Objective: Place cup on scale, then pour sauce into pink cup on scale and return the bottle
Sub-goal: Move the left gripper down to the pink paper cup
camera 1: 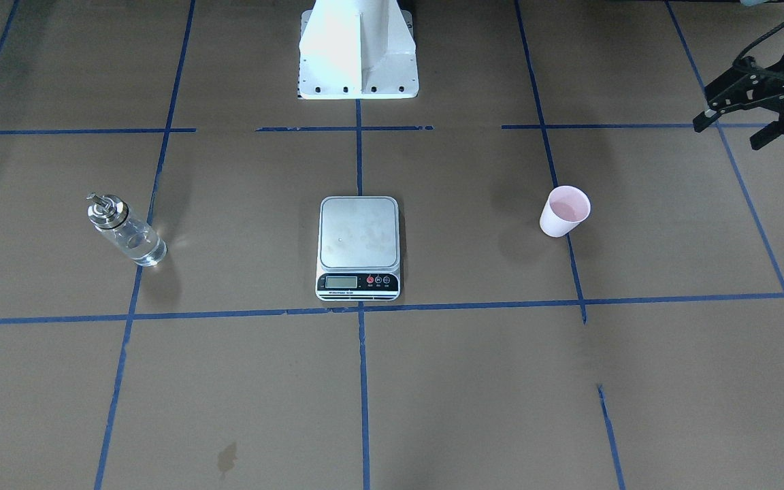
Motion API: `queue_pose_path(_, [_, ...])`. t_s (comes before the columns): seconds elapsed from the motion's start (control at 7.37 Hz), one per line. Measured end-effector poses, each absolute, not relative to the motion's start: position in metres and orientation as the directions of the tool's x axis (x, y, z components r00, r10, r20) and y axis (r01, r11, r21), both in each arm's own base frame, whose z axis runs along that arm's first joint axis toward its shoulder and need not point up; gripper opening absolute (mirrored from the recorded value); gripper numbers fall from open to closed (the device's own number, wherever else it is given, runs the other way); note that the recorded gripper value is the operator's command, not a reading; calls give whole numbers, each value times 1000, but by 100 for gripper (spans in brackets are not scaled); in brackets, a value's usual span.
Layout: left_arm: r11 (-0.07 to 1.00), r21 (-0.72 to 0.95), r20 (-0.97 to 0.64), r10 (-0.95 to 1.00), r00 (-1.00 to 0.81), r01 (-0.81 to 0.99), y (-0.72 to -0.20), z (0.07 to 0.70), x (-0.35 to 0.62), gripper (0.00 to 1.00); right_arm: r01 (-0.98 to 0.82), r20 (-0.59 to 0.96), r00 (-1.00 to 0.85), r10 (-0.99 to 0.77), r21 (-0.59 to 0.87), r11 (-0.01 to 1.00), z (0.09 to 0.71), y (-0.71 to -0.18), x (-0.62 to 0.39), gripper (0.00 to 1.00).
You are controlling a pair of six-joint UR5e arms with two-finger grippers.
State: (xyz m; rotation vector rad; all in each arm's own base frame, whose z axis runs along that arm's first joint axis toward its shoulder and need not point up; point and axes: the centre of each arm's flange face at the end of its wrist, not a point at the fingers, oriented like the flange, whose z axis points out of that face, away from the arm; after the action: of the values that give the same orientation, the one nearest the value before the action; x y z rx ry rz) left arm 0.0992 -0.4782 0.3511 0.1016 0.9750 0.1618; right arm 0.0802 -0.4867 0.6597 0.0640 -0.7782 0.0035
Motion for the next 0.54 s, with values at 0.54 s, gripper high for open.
queue_pose_path(0.54, [995, 99, -759, 56, 649, 30, -454, 355, 194, 100, -27, 699, 714, -30, 70, 997, 652, -491, 80, 100])
